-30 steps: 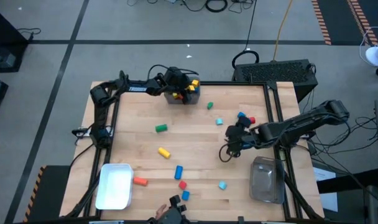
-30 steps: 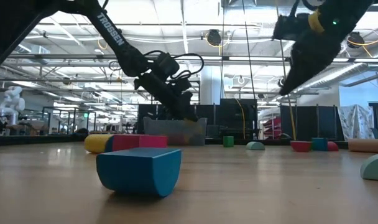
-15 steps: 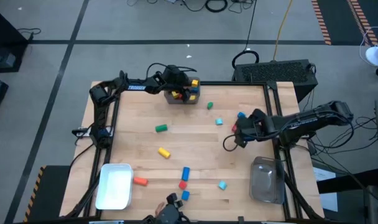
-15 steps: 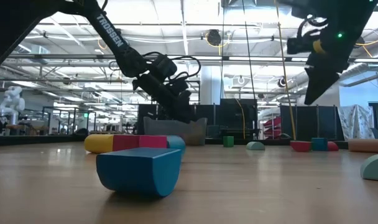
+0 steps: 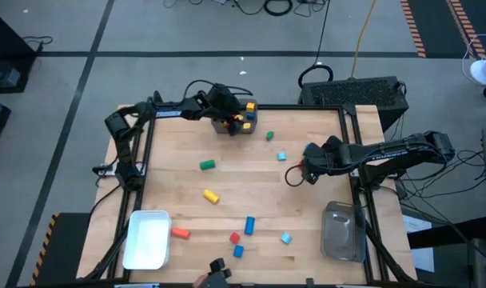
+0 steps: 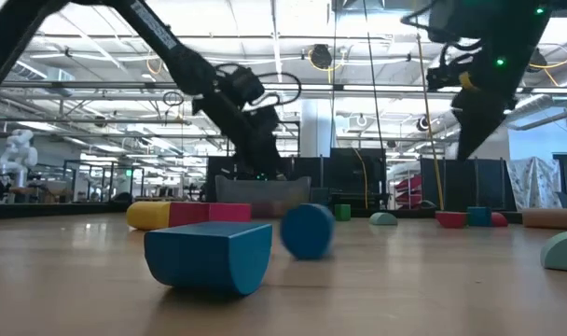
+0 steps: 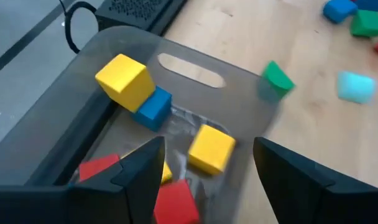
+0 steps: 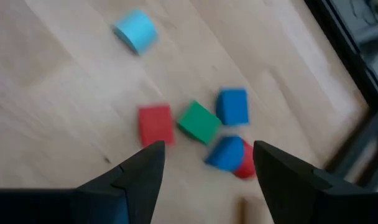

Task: Sort blocks by size
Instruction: Put the red square block into the top black bin

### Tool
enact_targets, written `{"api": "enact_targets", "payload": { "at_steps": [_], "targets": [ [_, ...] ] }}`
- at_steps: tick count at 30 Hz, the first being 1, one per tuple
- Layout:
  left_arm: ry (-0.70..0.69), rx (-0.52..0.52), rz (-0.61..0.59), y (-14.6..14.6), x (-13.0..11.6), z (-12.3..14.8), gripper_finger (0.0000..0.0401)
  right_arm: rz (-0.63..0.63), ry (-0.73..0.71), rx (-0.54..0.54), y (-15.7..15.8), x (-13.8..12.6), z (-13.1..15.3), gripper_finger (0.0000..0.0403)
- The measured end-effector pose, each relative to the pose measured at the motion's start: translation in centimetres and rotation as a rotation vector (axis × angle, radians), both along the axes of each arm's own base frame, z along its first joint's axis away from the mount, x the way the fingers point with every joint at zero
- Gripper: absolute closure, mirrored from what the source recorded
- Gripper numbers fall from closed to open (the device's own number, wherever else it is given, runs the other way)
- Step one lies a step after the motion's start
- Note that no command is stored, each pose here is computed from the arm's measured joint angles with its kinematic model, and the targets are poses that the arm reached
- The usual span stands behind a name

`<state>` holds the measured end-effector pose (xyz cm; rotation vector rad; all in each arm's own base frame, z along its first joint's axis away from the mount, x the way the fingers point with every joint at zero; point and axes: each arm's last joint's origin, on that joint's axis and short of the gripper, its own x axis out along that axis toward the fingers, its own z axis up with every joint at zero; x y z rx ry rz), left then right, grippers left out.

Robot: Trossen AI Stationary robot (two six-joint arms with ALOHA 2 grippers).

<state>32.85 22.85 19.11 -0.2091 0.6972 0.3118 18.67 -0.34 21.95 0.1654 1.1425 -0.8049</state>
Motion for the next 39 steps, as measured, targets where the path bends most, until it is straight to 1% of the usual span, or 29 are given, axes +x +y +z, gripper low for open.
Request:
{"api": "enact_targets", "payload": {
  "at_steps": [7,10,14,16,20,22,24,27,30,33,37,39],
  "targets": [
    [0.056,0.011,-0.073,-2.5,-1.3,3.4,0.0153,0.116,-0.173,0.031,0.3,2.1,0.5,0.0172],
    [0.100,0.012,-0.127,-4.0,-1.8,4.3,0.0153,0.152,-0.241,0.030,0.4,2.9,0.8,0.0172],
    [0.194,-0.037,-0.183,-6.1,-2.5,4.8,0.0153,0.245,-0.270,0.078,0.7,4.2,0.4,0.0172],
    [0.250,-0.073,-0.193,-7.1,-3.0,4.6,0.0153,0.293,-0.269,0.112,0.8,4.9,-0.1,0.0172],
    [0.343,-0.141,-0.195,-9.1,-4.0,3.7,0.0153,0.398,-0.210,0.198,1.3,6.1,-1.7,0.0172],
    [0.386,-0.180,-0.185,-10.0,-4.5,3.1,0.0153,0.436,-0.167,0.229,1.4,6.5,-2.6,0.0172],
    [0.414,-0.212,-0.173,-11.0,-5.2,2.6,0.0153,0.469,-0.165,0.242,1.8,7.1,-3.3,0.0172],
    [0.421,-0.236,-0.172,-12.5,-5.9,2.1,0.0153,0.532,-0.240,0.226,2.6,8.5,-3.8,0.0172],
    [0.439,-0.239,-0.188,-14.4,-6.6,1.6,0.0153,0.658,-0.348,0.245,3.7,10.0,-3.9,0.0172],
    [0.433,-0.233,-0.176,-16.4,-7.1,1.3,0.0153,0.793,-0.446,0.256,4.9,11.2,-4.0,0.0172],
    [0.424,-0.265,-0.152,-18.6,-7.7,0.9,0.0153,0.922,-0.498,0.241,5.9,12.1,-4.4,0.0172],
    [0.420,-0.262,-0.135,-19.6,-7.8,0.8,0.0153,0.954,-0.500,0.222,6.0,12.4,-4.8,0.0172]
  ]
}}
